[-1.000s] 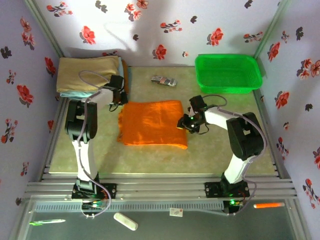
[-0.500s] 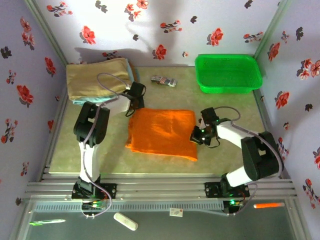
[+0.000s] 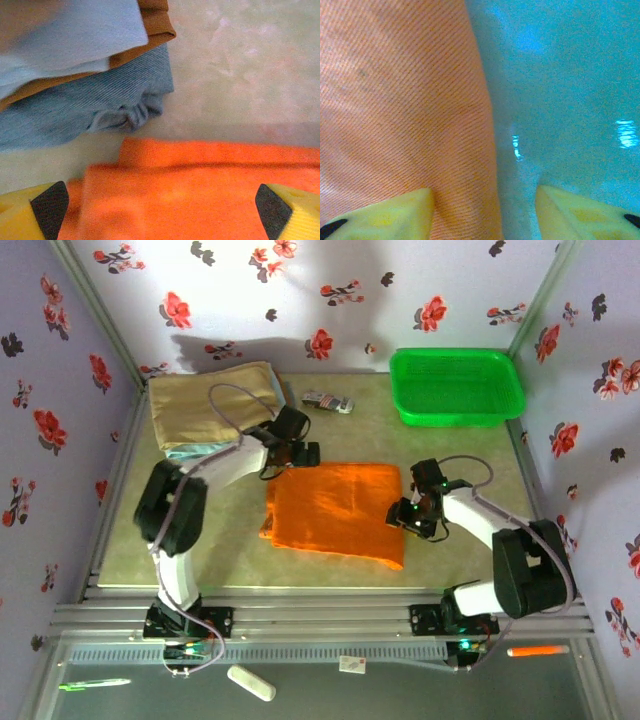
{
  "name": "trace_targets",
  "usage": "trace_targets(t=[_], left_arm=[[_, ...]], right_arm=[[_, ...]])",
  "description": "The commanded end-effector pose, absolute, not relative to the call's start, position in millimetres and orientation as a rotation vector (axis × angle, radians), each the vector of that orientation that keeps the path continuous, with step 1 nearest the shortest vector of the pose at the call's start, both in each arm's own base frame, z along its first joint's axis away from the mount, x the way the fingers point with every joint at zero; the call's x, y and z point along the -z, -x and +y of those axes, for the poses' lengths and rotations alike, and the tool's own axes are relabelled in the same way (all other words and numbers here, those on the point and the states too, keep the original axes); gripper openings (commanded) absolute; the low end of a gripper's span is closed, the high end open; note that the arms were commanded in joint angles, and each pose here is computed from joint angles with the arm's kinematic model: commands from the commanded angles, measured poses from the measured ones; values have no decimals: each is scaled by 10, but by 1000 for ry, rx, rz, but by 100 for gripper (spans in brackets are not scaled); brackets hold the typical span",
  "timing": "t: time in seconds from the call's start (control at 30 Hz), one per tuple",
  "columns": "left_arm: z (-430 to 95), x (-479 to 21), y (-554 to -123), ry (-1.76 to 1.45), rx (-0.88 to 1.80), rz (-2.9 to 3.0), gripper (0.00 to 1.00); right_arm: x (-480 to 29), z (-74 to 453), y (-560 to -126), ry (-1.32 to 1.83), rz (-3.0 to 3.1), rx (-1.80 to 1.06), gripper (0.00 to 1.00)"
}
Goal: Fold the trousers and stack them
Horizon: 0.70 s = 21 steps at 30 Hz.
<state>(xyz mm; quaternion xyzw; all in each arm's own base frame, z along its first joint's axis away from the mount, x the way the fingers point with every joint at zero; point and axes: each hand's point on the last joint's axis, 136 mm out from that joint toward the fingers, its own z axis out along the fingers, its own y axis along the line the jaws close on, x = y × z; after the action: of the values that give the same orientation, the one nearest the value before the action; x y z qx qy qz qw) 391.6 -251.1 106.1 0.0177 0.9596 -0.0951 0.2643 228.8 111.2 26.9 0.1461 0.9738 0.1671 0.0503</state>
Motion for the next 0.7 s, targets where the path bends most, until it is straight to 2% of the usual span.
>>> trace_targets(t=[0.0,0.13,0.27,0.37,0.47,0.63,0.67], left_arm=[[-2260,-1257,-3511,-76,243,2651,100],[-2184,-993,-3107,-100,308,2765,100],[-2072,-617,-2874,-101,283,2848,100],[-2148,-422,-2765,-109,388,2866,99],[-2129,-225,-2664,-111,384,2922,93],[-2131,-121,-2602,-95,447,2892,66],[-2156,-128,-2609,-96,471,2880,61]], right_arm=[[-308,1012,-2305,-447,2945,-435,61],[-330,1067,-2393,-435,2927,-470,64],[-351,1139,-2476,-427,2923,-513,66],[-344,1156,-2517,-417,2921,-515,66],[-250,1176,-2468,-414,2949,-527,63],[-89,1239,-2324,-428,2976,-602,30],[-76,1262,-2311,-433,2976,-626,26]])
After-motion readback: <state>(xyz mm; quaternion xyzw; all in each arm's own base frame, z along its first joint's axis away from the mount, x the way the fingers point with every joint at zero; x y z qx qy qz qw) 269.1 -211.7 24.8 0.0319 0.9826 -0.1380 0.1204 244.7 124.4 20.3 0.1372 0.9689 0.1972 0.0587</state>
